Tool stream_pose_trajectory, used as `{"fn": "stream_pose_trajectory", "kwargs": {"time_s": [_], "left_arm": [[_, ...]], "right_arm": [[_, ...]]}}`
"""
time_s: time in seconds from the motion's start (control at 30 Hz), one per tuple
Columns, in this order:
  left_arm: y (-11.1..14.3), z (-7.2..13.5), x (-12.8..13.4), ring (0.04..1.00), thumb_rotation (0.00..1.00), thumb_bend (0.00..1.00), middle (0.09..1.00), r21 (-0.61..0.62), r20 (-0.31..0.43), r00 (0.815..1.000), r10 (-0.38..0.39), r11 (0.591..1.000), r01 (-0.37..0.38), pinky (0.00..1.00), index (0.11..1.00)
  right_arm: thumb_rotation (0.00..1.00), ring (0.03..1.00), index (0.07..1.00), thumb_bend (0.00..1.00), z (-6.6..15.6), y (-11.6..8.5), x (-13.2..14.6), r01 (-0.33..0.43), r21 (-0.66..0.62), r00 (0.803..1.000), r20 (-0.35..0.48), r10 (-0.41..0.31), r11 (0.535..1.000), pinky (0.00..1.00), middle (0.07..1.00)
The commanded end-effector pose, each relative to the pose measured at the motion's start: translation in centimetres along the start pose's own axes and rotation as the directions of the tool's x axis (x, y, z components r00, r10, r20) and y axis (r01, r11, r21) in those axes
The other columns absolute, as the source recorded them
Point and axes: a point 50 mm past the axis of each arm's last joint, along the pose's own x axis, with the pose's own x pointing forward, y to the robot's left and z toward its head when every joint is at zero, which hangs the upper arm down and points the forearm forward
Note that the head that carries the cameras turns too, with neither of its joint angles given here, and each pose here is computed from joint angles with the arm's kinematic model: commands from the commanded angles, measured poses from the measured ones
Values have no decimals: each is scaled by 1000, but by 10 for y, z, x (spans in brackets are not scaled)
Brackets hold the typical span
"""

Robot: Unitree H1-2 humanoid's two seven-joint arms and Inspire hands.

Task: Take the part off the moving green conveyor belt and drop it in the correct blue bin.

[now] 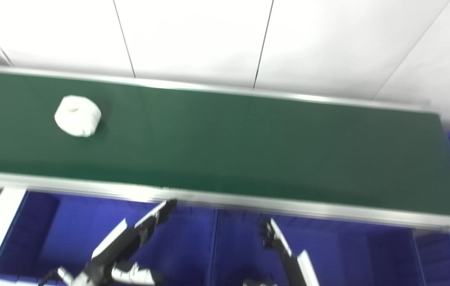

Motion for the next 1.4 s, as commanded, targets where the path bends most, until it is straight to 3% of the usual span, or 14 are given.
{"fn": "stream_pose_trajectory", "kwargs": {"time_s": [0.0,0.23,0.53,0.77,0.87,1.03,1.1,1.2,1.37], "left_arm": [[-4,3,2,996,479,897,996,11,38,999,-8,1000,8,976,934],[-11,0,8,981,429,878,967,-2,37,999,-2,1000,2,993,920],[-12,-1,11,972,435,857,958,-7,39,999,1,1000,0,982,923],[-14,4,11,917,418,877,931,-79,84,996,39,996,-33,870,910],[-15,27,9,876,422,897,915,-113,177,982,60,993,-41,820,904],[4,90,11,798,432,952,837,-37,391,916,90,996,-82,745,836],[24,115,14,805,431,950,825,56,452,886,102,988,-142,730,822],[53,131,20,831,423,918,852,161,468,878,100,967,-196,730,827],[85,146,37,855,405,903,877,203,477,869,131,946,-254,769,828]], "right_arm": [[741,847,967,899,2,-5,-1,20,19,998,63,-22,1000,748,903],[735,852,979,908,-5,-10,-6,13,20,999,49,-14,1000,695,916],[734,870,992,895,-8,-11,-6,7,11,998,58,-7,1000,721,916],[731,853,984,896,-8,-12,-4,11,-4,998,68,-11,1000,709,895],[722,842,973,899,-6,-14,-4,16,-7,997,77,-15,1000,690,885],[723,845,964,894,-7,-17,-2,18,-13,996,84,-16,1000,710,885],[733,844,957,898,-7,-17,-1,26,-16,996,90,-24,1000,737,878],[733,837,952,892,-7,-16,0,42,-24,994,97,-40,999,738,869],[723,832,949,890,-7,-15,0,55,-29,993,108,-52,998,724,859]]}}
